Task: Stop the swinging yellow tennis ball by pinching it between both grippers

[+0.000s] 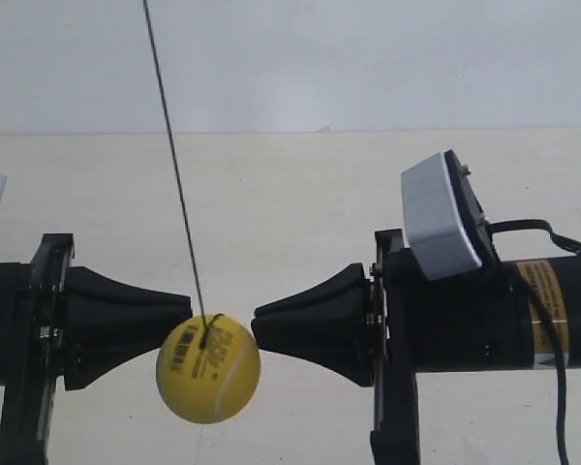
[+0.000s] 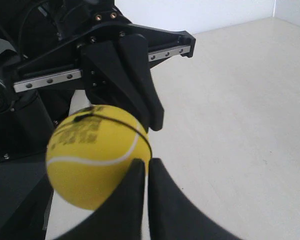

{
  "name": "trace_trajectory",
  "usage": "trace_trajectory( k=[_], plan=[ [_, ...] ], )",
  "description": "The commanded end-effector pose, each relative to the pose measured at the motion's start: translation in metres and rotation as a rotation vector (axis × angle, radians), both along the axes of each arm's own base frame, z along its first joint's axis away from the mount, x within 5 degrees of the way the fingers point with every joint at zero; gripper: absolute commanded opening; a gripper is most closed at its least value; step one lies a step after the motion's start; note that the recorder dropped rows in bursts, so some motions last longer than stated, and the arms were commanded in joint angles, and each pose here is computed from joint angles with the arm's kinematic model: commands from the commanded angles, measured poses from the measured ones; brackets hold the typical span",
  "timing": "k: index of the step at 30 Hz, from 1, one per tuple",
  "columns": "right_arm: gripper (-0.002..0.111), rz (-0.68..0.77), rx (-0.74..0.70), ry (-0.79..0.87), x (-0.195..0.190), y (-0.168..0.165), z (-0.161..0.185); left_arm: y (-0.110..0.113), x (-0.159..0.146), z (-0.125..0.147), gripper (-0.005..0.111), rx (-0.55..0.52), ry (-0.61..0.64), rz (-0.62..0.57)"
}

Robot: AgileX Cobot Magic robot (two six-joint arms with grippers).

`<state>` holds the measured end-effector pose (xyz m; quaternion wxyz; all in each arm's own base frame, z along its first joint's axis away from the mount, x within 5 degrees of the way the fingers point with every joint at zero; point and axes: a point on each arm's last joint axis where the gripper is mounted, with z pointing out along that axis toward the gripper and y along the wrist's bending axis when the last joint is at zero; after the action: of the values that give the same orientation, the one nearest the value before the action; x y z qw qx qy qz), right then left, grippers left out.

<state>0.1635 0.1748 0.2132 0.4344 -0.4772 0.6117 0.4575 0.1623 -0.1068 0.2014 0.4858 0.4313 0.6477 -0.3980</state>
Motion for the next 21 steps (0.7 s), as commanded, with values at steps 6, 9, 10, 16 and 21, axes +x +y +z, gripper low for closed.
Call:
trace_trajectory(
  k=[6,9,10,16,21],
  plan=[
    [0.0,-0.012,0.006,-0.004,0.001,0.001,0.003,-0.001,-0.002,0.002,0.005,-0.017,0.001,-0.024],
    [0.0,-0.024,-0.007,-0.004,0.002,0.0,0.002,0.0,0.0,0.001,0.005,-0.003,0.005,0.002],
    [0.0,-0.034,-0.014,-0.01,0.003,-0.001,0.002,0.0,0.002,0.0,0.005,0.003,0.008,0.026],
    [0.0,-0.156,-0.096,-0.091,0.004,-0.011,0.014,0.006,0.014,-0.003,0.005,0.026,0.044,0.176],
    [0.0,-0.308,-0.135,-0.151,0.003,-0.025,0.031,0.012,0.024,-0.003,0.005,0.015,0.068,0.31]
  ],
)
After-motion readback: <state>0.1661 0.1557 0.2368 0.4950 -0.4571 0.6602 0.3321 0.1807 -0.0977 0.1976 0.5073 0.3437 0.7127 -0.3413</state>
